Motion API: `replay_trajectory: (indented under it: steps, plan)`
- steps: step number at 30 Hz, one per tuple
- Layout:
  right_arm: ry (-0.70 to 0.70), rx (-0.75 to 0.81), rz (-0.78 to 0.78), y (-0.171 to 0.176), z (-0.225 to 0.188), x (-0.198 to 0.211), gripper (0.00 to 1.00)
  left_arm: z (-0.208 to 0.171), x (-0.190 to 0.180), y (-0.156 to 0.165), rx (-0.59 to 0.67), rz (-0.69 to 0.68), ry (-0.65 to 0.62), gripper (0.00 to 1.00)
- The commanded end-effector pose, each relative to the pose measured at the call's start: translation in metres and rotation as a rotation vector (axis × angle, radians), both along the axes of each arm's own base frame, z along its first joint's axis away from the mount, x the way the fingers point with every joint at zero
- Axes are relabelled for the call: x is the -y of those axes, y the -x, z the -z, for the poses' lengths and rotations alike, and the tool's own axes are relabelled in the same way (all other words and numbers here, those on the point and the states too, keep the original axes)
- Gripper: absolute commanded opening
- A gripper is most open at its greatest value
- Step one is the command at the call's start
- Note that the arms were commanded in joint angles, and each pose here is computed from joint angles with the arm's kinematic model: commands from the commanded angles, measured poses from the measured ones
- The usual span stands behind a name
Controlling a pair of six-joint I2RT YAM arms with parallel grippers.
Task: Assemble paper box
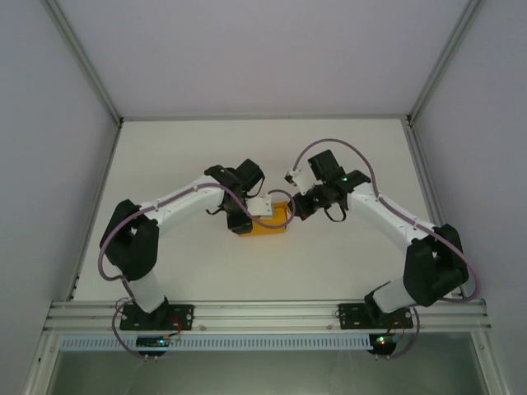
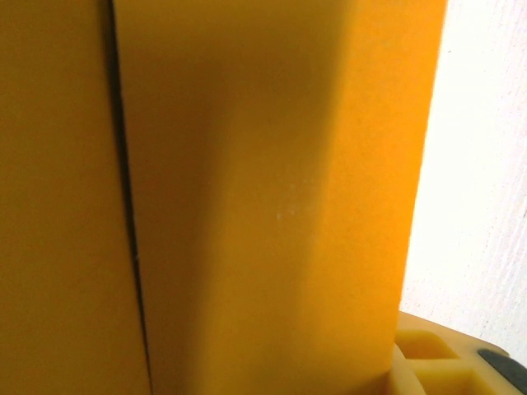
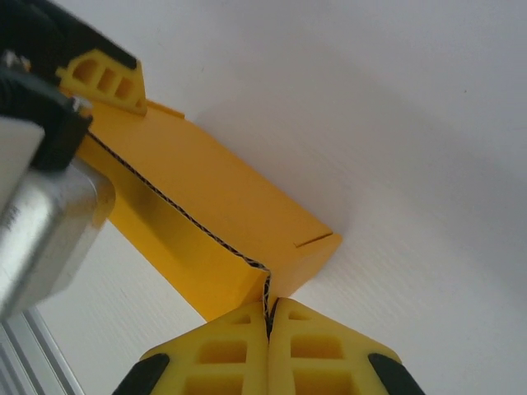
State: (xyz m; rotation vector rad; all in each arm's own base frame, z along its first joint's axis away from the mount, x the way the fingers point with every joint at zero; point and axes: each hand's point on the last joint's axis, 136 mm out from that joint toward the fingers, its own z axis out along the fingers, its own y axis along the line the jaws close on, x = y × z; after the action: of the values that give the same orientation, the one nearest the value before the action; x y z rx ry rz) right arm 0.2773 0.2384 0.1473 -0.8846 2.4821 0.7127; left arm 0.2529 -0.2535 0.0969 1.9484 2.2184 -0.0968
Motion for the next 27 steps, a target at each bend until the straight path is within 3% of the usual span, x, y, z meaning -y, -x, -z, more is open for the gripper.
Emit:
replay_trajectory:
  steps: [1, 9, 17, 21, 24, 27]
  plan:
    - [-0.078, -0.106, 0.121, 0.008, -0.013, -0.014, 0.00, -0.005, 0.012, -0.011, 0.032, -0.012, 0.040, 0.25]
    - [-0.083, -0.335, 0.249, 0.018, -0.011, -0.011, 0.00, -0.001, 0.019, -0.009, 0.054, 0.011, 0.026, 0.25]
    - [-0.196, -0.394, 0.279, 0.005, -0.033, -0.022, 0.00, 0.000, 0.021, -0.007, 0.059, 0.023, 0.034, 0.26]
    - [-0.109, -0.315, 0.279, 0.000, -0.017, -0.014, 0.00, -0.002, 0.022, -0.008, 0.069, 0.025, 0.048, 0.26]
    - [-0.138, -0.256, 0.245, 0.001, -0.007, -0.016, 0.00, -0.001, 0.024, -0.008, 0.068, 0.027, 0.054, 0.26]
    - [-0.137, -0.087, 0.181, 0.001, 0.003, -0.015, 0.00, -0.002, 0.026, -0.008, 0.066, 0.028, 0.066, 0.27]
